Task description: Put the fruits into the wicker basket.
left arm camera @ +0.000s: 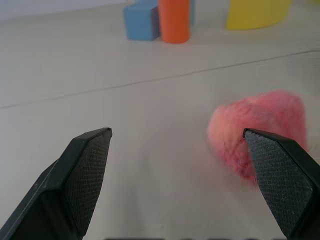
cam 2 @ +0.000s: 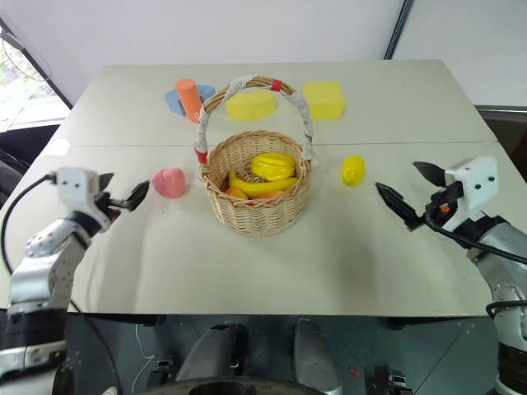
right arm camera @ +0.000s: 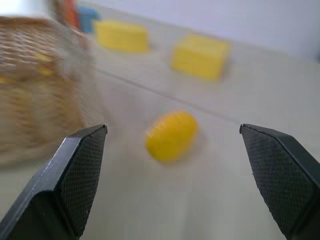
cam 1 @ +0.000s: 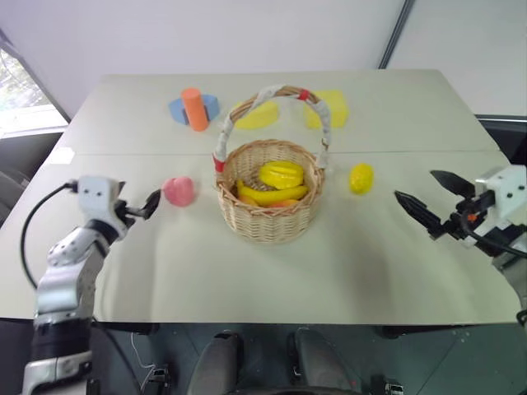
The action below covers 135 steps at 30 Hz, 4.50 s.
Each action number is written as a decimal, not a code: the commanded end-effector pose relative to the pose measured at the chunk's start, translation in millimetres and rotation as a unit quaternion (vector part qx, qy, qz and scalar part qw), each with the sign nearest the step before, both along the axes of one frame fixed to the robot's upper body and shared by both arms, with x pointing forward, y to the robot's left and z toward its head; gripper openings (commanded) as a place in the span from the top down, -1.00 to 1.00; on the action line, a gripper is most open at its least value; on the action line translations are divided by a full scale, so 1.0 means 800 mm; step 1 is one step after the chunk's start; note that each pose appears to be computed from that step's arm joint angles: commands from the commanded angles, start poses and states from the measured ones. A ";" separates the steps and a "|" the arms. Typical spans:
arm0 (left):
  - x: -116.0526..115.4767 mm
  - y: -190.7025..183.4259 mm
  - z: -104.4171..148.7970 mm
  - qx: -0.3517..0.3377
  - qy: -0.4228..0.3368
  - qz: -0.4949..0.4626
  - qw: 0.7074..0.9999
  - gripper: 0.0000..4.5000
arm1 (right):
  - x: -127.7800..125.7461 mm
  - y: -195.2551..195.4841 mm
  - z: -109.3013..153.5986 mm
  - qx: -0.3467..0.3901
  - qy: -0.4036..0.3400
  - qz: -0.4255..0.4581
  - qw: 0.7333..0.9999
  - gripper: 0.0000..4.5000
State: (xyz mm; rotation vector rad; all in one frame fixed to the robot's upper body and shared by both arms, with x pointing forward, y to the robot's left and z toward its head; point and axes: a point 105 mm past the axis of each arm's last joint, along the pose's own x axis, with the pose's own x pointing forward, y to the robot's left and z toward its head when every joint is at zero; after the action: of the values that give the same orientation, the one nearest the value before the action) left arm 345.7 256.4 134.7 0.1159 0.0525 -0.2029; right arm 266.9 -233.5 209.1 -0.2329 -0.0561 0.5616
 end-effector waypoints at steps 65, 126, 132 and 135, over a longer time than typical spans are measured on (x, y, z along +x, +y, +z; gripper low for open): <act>0.054 -0.081 0.015 0.042 0.051 -0.066 0.996 -0.98 | -0.038 0.163 0.030 0.009 -0.031 0.250 0.968 -1.00; 0.106 -0.109 0.027 0.045 0.044 -0.071 0.996 -0.01 | -0.042 0.174 0.041 0.001 -0.052 0.253 0.966 -1.00; 0.044 -0.059 0.081 -0.005 -0.061 -0.115 0.991 -0.01 | -0.042 0.171 0.041 -0.001 -0.053 0.250 0.967 -1.00; -0.002 -0.055 0.109 -0.053 -0.092 -0.180 0.978 -0.01 | -0.039 0.166 0.039 -0.004 -0.049 0.247 0.968 -1.00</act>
State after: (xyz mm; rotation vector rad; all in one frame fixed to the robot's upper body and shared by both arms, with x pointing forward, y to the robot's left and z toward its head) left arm 361.9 218.8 183.8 0.0574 -0.0360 -0.4649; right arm 238.1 -98.6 232.9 -0.2321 -0.1724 1.0505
